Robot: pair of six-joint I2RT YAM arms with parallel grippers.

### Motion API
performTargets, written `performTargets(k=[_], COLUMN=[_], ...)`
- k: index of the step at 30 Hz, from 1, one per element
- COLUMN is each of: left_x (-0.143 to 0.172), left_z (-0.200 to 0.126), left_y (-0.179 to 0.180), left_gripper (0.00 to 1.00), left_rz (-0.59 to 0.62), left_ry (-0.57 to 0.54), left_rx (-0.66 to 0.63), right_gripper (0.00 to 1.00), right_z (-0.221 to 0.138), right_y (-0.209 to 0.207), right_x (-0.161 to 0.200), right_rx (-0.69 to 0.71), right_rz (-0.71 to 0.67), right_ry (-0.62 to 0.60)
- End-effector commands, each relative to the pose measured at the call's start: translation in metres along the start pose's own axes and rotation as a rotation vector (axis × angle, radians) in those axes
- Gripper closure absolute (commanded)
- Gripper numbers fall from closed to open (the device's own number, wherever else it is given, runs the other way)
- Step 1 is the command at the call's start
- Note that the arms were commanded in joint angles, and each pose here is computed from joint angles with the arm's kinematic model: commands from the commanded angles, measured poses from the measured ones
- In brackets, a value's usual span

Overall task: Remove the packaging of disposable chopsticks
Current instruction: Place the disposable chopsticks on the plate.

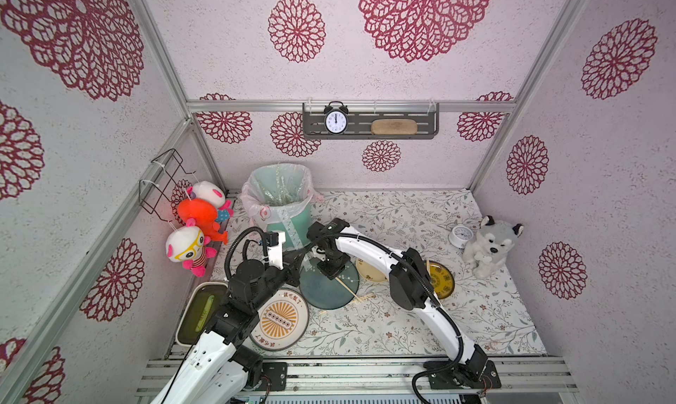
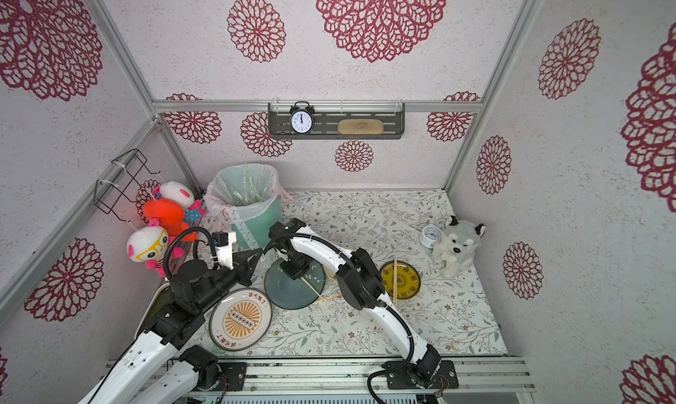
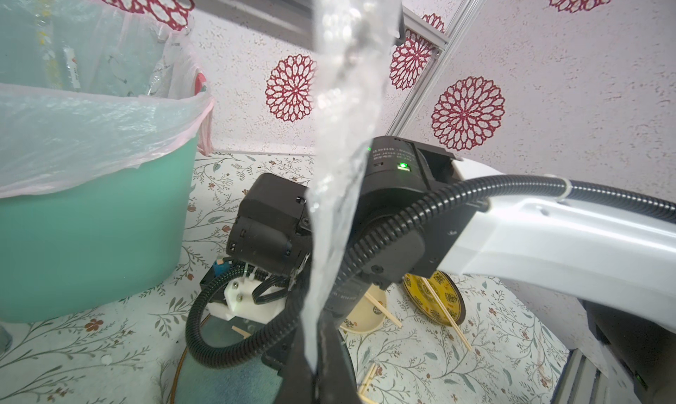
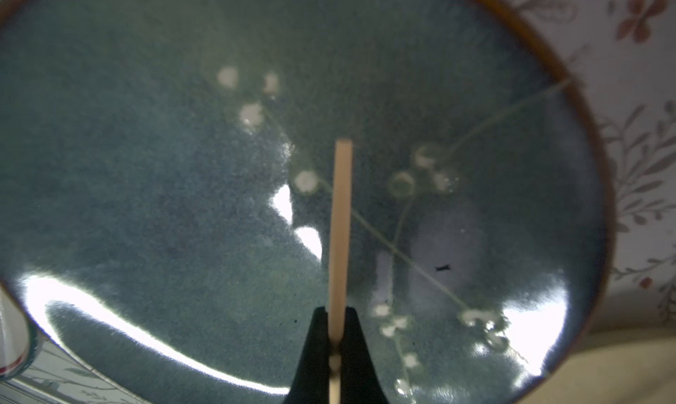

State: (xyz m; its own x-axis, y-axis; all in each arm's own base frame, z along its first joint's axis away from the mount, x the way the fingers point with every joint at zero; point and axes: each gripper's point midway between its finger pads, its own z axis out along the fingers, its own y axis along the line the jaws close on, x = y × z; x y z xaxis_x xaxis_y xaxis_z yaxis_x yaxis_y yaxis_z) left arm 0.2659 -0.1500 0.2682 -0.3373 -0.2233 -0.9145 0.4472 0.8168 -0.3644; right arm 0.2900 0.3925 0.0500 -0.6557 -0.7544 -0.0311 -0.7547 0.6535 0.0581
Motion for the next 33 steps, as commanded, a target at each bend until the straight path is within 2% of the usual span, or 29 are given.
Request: performTargets(k=[1,5,16,21,23,26,30,31,33], left_x=[-0.006,-0.007,-0.007,-0.008,-0.01,-0.015,-0.036,-0.043,-0.058], left_z=[-0.001,-0.002,-0.004,-0.006,-0.006,-0.006,-0.008,-0.007,-0.003], left_y=[-0.001,-0.001,-0.001,0.004,0.007,0.01,0.019,0.02,0.021], left_gripper=[1.0,1.0,1.0,1.0,1.0,1.0,0.99,0.99,1.0], left_rz=[0.015,0.017,0.023,0.022,0.021,0.012,-0.007,-0.011,-0.011], left_ry=[-0.015,-0.018,-0.023,-0.038,-0.042,-0.048,-0.079,-0.079,-0.065], left_rx=[0.004,0.004,0.003,-0.024,-0.04,-0.064,-0.147,-0.163,-0.2], right_gripper=[0.95,0.86,0.84,0.83,0.76,0.58,0.19,0.04,0.01], right_z=[-0.008,-0.01,-0.019,-0.037,-0.051,-0.074,-0.107,-0.117,-0.138], right_y=[0.005,0.005,0.005,0.003,0.003,0.002,0.002,0.002,0.004], right_x=[0.002,0.001,-0.003,-0.01,-0.016,-0.021,-0.022,-0.02,-0.017], right_rx=[-0.008,-0.004,-0.009,0.009,0.008,0.018,0.018,0.01,-0.008], right_rz=[-0.023,-0.021,-0.022,-0.012,-0.01,0.002,0.015,0.015,0.017], right_ry=[0.002,-0.003,-0.034,-0.12,-0.185,-0.293,-0.444,-0.487,-0.587])
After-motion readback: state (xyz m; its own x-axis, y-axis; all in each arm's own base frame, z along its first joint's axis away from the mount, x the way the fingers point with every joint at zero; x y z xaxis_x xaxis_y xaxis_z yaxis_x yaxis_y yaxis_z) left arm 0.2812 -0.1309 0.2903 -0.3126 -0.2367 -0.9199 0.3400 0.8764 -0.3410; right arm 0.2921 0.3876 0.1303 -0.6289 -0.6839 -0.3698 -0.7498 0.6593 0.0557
